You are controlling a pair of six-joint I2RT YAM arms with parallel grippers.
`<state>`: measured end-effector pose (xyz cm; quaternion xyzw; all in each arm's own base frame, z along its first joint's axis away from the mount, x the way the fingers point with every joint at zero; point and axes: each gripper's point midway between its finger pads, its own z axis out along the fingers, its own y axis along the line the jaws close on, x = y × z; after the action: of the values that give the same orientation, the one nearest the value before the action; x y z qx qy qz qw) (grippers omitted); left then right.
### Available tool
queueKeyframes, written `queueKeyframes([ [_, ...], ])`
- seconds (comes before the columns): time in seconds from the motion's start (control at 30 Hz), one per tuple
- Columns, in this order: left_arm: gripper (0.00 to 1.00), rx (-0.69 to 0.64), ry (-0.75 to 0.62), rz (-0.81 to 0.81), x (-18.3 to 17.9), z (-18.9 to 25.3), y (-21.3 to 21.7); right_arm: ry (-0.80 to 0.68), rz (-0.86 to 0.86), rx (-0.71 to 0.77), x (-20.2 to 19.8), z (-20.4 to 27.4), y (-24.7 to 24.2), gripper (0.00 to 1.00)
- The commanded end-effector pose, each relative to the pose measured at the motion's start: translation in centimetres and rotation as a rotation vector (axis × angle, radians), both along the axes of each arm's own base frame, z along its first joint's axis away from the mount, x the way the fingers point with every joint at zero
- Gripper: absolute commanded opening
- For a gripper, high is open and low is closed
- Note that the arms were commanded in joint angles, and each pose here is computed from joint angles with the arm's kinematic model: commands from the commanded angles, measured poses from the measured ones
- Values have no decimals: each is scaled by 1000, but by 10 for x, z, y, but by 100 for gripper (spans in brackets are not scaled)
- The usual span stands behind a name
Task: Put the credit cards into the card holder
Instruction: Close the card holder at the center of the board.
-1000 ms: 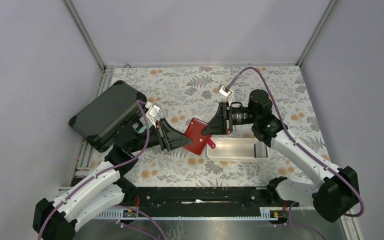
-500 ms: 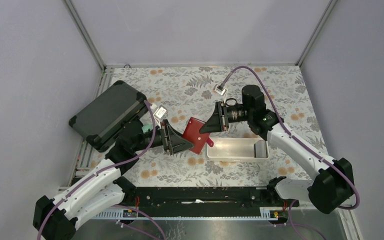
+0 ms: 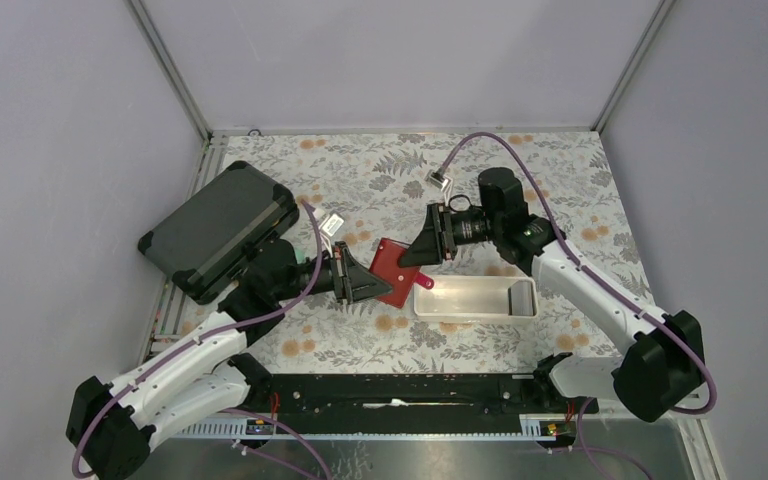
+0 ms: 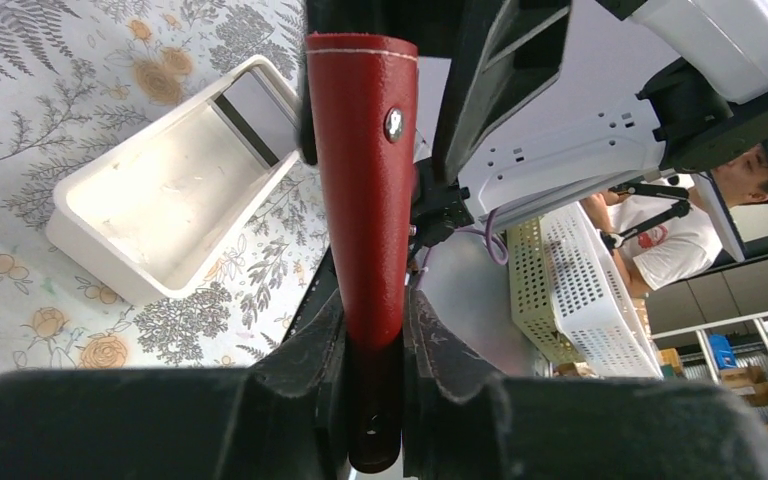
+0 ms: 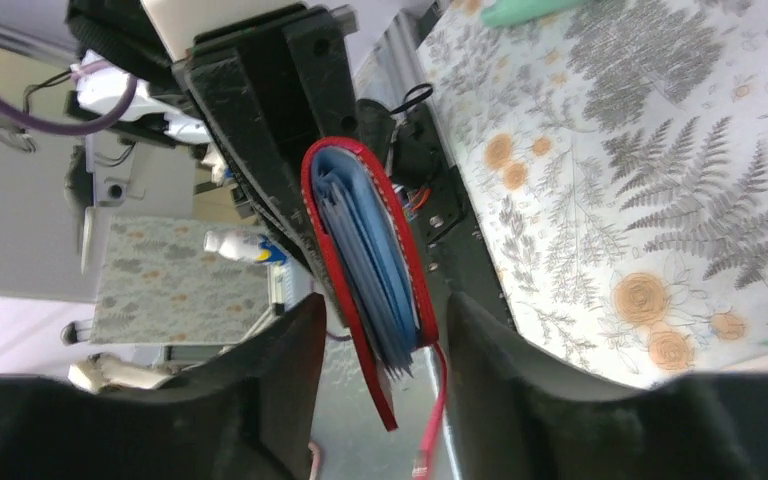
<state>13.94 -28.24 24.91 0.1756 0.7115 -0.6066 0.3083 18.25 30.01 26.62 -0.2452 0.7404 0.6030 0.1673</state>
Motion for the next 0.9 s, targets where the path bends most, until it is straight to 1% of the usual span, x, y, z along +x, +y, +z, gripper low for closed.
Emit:
queueKeyframes([
  [0.0, 0, -116, -73, 74, 8, 31, 2, -117, -170, 21, 30, 33, -12, 66],
  [0.03, 0, -147, -68, 77, 7, 35, 2, -132, -209, 25, 36, 36, -18, 72],
  [0.1, 0, -202, -59, 76, 6, 44, 3, -145, -287, 19, 49, 37, -32, 77],
  [0.2, 0, -282, -68, 67, 2, 62, 5, -119, -386, -6, 65, 24, -50, 78],
  [0.27, 0, -320, -81, 62, -1, 73, 7, -86, -417, -32, 68, 8, -56, 79],
  [0.37, 0, -345, -91, 68, -4, 82, 10, -51, -355, -27, 56, -7, -54, 77],
  [0.47, 0, -370, -95, 74, -6, 90, 14, -35, -251, 41, 38, -9, -49, 73],
  [0.7, 0, -383, -76, 62, -7, 93, 13, -75, -135, 176, 8, 17, -39, 67],
  [0.87, 0, -380, -70, 56, -6, 92, 11, -97, -88, 240, -1, 32, -37, 66],
])
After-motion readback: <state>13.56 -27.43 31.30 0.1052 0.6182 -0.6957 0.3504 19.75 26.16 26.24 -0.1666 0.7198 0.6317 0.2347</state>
